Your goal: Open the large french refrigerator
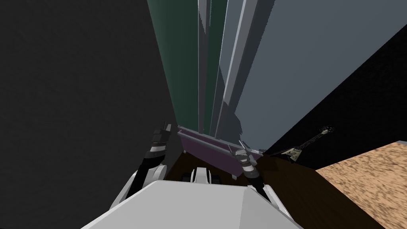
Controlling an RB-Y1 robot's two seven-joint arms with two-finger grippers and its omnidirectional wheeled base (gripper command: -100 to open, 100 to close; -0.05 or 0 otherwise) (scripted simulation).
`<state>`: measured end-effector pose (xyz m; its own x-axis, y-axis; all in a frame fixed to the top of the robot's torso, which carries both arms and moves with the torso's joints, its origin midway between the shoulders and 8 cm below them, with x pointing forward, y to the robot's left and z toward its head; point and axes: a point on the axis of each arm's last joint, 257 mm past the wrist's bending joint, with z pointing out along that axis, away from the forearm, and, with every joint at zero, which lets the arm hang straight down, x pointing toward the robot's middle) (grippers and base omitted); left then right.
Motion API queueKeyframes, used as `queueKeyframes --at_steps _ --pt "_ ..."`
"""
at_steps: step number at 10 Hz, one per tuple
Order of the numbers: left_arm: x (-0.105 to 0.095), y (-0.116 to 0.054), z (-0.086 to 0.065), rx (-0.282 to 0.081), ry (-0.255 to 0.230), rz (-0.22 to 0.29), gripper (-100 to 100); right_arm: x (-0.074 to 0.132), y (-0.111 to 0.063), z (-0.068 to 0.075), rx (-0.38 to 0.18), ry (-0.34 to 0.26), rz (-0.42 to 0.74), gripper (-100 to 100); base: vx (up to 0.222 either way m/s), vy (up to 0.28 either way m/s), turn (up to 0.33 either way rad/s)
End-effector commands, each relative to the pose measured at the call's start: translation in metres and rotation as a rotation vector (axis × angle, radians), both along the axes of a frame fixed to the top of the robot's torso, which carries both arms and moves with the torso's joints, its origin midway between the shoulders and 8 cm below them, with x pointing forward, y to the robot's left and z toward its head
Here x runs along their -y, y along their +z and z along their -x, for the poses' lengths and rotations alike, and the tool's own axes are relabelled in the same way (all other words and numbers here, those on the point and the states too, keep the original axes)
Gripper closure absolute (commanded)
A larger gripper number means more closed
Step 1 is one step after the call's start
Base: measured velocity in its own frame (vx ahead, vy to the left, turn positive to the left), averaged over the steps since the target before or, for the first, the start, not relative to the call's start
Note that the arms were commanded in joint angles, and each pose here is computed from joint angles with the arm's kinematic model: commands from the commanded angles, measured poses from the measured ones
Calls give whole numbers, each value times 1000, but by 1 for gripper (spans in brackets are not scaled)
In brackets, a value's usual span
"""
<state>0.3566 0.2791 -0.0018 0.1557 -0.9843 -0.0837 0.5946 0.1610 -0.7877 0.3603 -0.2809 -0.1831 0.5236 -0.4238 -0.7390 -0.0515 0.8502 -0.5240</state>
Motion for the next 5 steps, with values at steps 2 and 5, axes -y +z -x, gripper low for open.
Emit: queueKeyframes --at_steps 2,5 --pt "0 0 0 0 0 0 0 -1 -17 2 8 -44 91 -100 51 65 -60" --pt "0 0 0 0 0 0 0 -1 -24 3 15 -67 132 -100 66 70 -47"
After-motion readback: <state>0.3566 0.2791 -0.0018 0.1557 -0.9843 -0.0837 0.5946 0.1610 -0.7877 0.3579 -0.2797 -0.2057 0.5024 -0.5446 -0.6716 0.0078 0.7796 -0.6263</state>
